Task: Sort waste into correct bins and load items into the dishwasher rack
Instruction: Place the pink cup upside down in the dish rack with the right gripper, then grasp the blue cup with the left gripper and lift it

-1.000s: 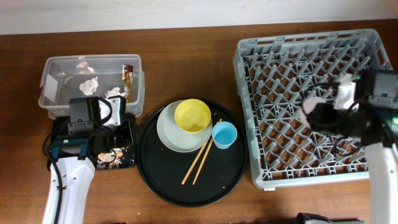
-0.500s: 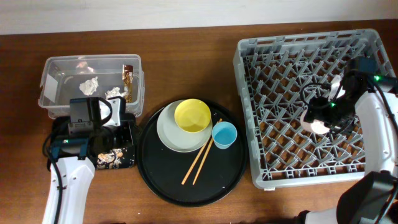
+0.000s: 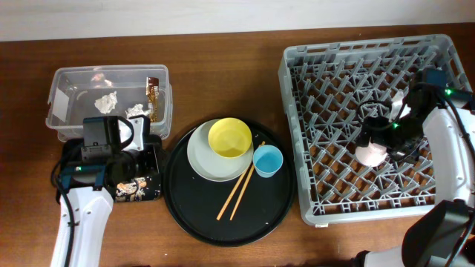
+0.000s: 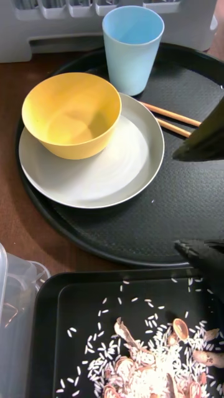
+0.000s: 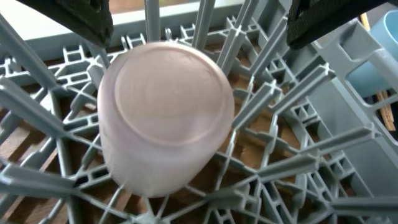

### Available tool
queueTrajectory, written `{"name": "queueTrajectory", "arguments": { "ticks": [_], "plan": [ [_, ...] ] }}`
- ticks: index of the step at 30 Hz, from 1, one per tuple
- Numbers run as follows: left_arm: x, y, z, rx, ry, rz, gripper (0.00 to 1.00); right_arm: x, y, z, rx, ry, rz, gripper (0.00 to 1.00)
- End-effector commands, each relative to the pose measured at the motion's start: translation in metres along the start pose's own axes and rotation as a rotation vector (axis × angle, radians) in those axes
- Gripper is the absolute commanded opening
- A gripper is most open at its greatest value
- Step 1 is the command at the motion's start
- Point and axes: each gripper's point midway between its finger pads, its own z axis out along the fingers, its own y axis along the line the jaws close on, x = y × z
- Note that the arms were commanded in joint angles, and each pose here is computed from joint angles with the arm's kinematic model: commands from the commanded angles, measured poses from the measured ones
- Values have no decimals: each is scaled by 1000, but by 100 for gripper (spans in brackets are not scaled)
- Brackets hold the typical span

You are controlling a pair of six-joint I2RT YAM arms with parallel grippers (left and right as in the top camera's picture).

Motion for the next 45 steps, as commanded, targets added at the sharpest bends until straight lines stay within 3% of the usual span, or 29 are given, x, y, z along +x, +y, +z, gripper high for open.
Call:
{"name": "queueTrajectory", "arguments": {
  "ticks": [1, 4, 8, 13, 21, 23, 24, 29, 30, 35, 38, 41, 42, 45],
  "plan": [
    [-2, -10, -3, 36, -14, 35, 43, 4, 6, -26, -20, -75, -8, 90],
    [-9, -54, 3, 148, -50, 162, 50, 18, 48, -62, -172, -186, -167, 90],
    [-12, -128, 22, 281, -101, 354, 53, 41, 86, -65, -188, -175, -334, 90],
    [5, -181, 76, 377, -37, 394, 55, 45, 87, -61, -144, -160, -363, 91],
    [50, -184, 152, 356, 143, 363, 54, 45, 87, -61, -145, -159, -363, 92],
    [55, -180, 156, 345, 168, 356, 35, 45, 87, -61, -145, -159, -363, 92],
    [60, -177, 156, 336, 188, 350, 28, 45, 87, -61, -144, -157, -362, 92],
    [75, -163, 156, 284, 261, 329, 11, 46, 87, -61, -144, -156, -362, 95],
    [76, -162, 156, 281, 266, 328, 1, 46, 87, -61, -144, -155, -362, 95],
    [67, -168, 141, 301, 229, 330, 0, 43, 79, -60, -101, -160, -355, 99],
    [41, -170, 102, 332, 137, 312, 0, 38, 74, -61, -85, -178, -341, 99],
    [5, -168, 58, 433, 35, 190, 0, 40, 92, -64, -198, -180, -352, 98],
    [-7, -174, 42, 549, 24, 144, 0, 44, 112, -69, -316, -175, -382, 99],
    [-10, -209, 6, 892, 63, 192, 0, 61, 152, -85, -575, -162, -514, 99]
  ]
}}
